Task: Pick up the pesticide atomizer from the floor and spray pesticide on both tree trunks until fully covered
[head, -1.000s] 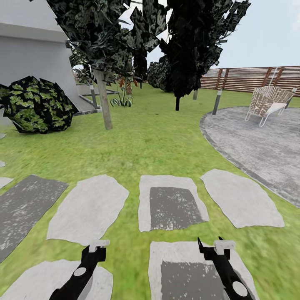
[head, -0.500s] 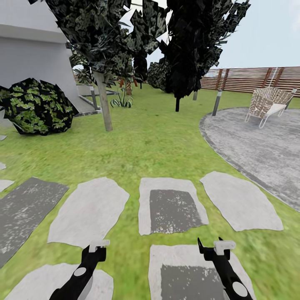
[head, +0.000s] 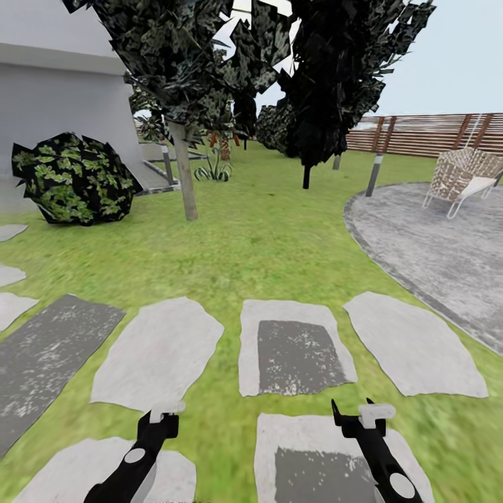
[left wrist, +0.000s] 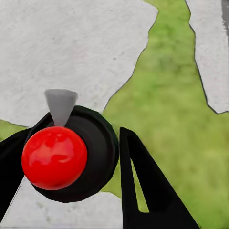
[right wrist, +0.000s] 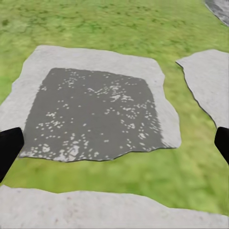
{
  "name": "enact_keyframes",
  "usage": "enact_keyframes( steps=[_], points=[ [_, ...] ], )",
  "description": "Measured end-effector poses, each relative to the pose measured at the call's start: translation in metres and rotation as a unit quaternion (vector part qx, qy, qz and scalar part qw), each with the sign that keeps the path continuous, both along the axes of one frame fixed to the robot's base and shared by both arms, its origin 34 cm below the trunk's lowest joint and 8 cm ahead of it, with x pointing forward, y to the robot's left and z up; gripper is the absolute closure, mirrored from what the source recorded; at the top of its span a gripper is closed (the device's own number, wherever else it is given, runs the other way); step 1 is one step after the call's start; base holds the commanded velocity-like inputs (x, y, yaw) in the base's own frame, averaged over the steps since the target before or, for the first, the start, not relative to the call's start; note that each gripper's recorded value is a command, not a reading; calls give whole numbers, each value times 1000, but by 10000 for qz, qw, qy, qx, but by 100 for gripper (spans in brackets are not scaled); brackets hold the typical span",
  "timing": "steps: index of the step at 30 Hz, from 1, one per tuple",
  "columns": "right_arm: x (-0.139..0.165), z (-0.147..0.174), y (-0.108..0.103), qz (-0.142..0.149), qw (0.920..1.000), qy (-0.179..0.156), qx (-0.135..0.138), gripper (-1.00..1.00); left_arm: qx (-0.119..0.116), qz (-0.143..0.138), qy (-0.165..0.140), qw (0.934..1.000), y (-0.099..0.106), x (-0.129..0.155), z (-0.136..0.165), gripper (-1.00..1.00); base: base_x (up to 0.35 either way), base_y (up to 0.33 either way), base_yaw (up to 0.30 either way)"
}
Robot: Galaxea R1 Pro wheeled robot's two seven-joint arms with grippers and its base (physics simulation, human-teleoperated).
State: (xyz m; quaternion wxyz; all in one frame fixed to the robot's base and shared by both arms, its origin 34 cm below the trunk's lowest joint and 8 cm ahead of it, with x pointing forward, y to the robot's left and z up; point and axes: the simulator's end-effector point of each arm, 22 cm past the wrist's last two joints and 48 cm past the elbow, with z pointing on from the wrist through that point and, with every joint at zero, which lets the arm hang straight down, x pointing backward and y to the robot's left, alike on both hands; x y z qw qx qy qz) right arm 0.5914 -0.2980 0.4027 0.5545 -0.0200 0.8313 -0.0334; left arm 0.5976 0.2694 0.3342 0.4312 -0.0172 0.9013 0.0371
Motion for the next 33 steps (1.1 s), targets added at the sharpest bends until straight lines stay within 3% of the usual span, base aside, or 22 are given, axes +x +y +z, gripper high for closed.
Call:
enact_keyframes(
  steps=[16, 33],
  points=[
    [2, 5, 0, -4, 10000, -47, -2, -100, -8, 13, -77, 10000, -1, 3, 6, 100, 0, 10, 258],
    [3, 9, 1, 8, 10000, -89, -1, -100, -11, 42, -120, 9999, 0, 5, 10, 100, 0, 291, 259]
  ],
)
